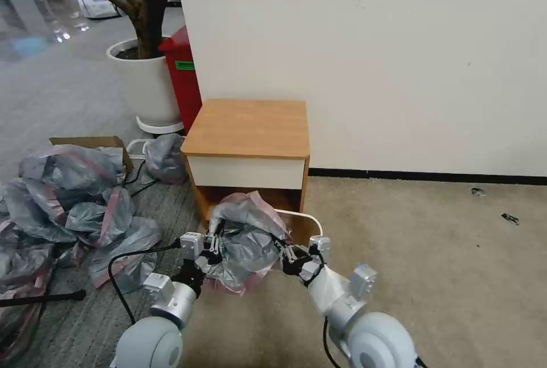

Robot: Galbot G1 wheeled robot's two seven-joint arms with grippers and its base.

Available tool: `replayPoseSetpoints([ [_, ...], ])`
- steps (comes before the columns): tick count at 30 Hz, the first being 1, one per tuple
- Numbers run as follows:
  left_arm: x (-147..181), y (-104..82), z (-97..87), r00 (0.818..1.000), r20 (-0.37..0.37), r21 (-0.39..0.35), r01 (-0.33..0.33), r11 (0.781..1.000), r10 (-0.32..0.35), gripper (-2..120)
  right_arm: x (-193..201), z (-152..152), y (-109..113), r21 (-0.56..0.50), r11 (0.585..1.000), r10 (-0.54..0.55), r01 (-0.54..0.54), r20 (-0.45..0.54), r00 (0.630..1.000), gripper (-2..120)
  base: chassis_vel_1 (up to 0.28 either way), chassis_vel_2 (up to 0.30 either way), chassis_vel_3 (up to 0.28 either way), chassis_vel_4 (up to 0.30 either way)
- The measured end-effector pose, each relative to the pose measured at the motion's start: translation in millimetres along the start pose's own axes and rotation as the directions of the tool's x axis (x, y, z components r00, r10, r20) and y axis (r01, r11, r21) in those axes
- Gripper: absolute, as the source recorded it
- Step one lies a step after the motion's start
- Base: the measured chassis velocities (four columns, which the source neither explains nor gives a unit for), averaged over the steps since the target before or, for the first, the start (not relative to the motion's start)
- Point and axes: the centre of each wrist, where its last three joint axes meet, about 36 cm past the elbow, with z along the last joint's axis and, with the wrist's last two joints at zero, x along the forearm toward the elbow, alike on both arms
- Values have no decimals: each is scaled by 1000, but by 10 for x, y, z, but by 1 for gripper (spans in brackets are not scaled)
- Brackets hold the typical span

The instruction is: Pick up the garbage bag from the table and place it over the trash can.

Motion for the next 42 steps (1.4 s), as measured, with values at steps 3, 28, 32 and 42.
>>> replayPoseSetpoints([
  [3, 12, -6, 18, 1000, -9, -6, -6, 1000, 6, 5, 71, -156, -93, 23, 1000, -12, 11, 25, 1000, 0, 0, 0, 0, 0],
  [28, 77, -3, -26, 999, 27, 22, -18, 1000, 18, 5, 284, -508, -796, 132, 986, 103, -103, 9, 995, 0, 0, 0, 0, 0],
  [32, 72, -8, -44, 999, 34, 35, -20, 999, 19, 5, 349, -482, -831, 139, 984, 115, -113, -2, 993, 0, 0, 0, 0, 0],
  [42, 76, -26, -89, 999, 49, 78, -24, 997, 20, 5, 462, -457, -960, 169, 975, 149, -144, -18, 989, 23, 0, 0, 0, 0],
])
